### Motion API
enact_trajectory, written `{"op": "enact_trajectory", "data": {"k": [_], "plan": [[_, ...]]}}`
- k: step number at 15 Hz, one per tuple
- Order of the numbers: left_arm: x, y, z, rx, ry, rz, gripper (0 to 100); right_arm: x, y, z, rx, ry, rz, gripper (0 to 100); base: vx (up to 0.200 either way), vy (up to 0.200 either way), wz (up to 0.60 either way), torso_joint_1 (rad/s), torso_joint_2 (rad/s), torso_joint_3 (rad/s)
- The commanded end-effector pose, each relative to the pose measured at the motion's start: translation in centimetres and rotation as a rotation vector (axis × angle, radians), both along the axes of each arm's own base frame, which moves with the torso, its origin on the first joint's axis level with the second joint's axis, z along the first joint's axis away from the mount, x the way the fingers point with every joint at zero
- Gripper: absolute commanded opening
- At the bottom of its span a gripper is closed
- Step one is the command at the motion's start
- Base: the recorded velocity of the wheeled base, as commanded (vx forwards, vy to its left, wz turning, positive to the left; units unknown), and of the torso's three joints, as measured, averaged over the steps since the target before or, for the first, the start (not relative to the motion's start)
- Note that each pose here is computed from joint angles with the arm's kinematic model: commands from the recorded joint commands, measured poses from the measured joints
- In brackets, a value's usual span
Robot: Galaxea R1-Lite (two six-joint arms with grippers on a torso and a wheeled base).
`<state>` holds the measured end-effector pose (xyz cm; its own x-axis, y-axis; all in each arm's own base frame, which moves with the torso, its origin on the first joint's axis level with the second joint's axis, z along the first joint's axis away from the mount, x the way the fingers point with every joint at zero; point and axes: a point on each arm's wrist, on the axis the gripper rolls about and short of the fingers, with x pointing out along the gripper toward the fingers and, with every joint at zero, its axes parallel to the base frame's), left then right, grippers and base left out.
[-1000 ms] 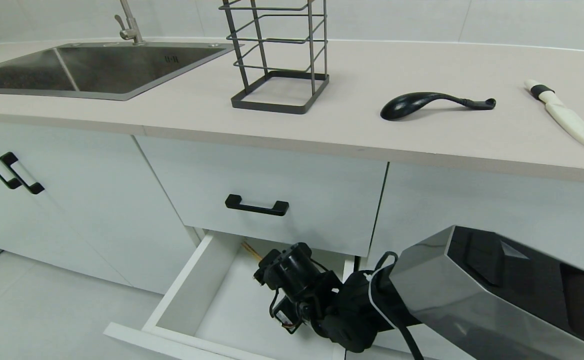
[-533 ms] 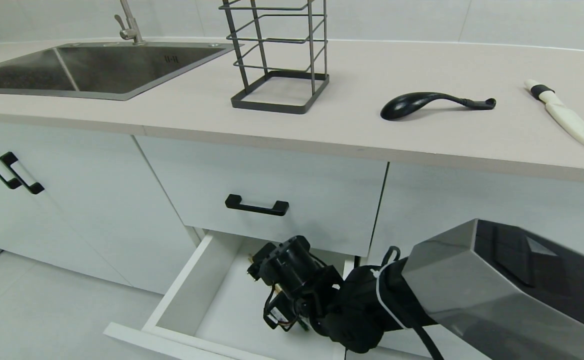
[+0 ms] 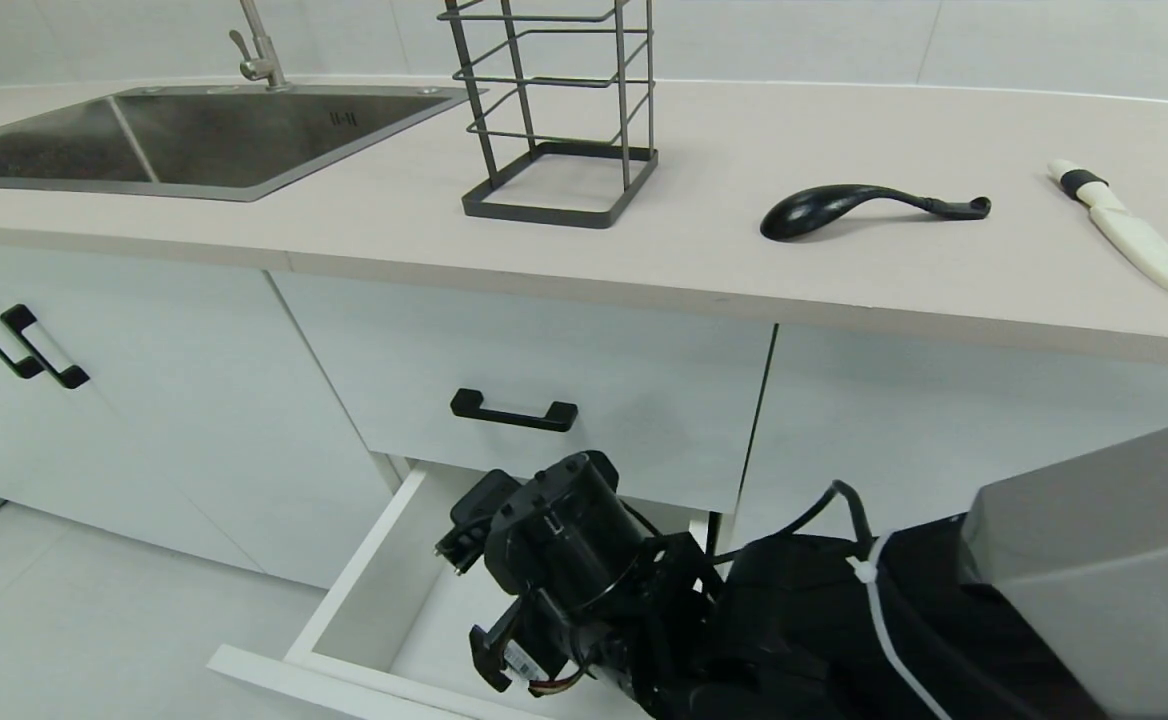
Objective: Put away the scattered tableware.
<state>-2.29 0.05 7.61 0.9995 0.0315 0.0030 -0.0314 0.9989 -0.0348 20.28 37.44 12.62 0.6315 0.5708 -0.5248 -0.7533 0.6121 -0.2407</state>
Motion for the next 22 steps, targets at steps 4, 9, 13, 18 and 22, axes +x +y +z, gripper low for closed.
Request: {"op": "enact_trajectory", "data": {"k": [4, 9, 13, 18, 22], "plan": [[0.0, 0.0, 0.0, -0.001, 0.0, 0.001, 100, -3.9, -5.2, 0.8, 0.164, -0.009, 0.184, 100, 0.0, 0.0, 0.0, 0.0, 0.0, 0.0], [0.0, 0.0, 0.0, -0.001, 0.0, 0.001, 100, -4.8, -10.0, 1.9, 0.243, -0.052, 0.407, 100, 0.0, 0.0, 0.0, 0.0, 0.0, 0.0], [0.0, 0.0, 0.0, -0.001, 0.0, 0.001, 100, -7.1, -15.2, 3.3, 0.296, -0.061, 0.458, 100, 0.0, 0.0, 0.0, 0.0, 0.0, 0.0], [0.0, 0.0, 0.0, -0.001, 0.0, 0.001, 100, -7.0, -18.7, 4.2, 0.297, -0.131, 0.412, 100, 0.0, 0.0, 0.0, 0.0, 0.0, 0.0], [0.0, 0.0, 0.0, -0.001, 0.0, 0.001, 100, -4.8, -19.0, 4.4, 0.293, -0.144, 0.324, 100, 0.0, 0.0, 0.0, 0.0, 0.0, 0.0]]}}
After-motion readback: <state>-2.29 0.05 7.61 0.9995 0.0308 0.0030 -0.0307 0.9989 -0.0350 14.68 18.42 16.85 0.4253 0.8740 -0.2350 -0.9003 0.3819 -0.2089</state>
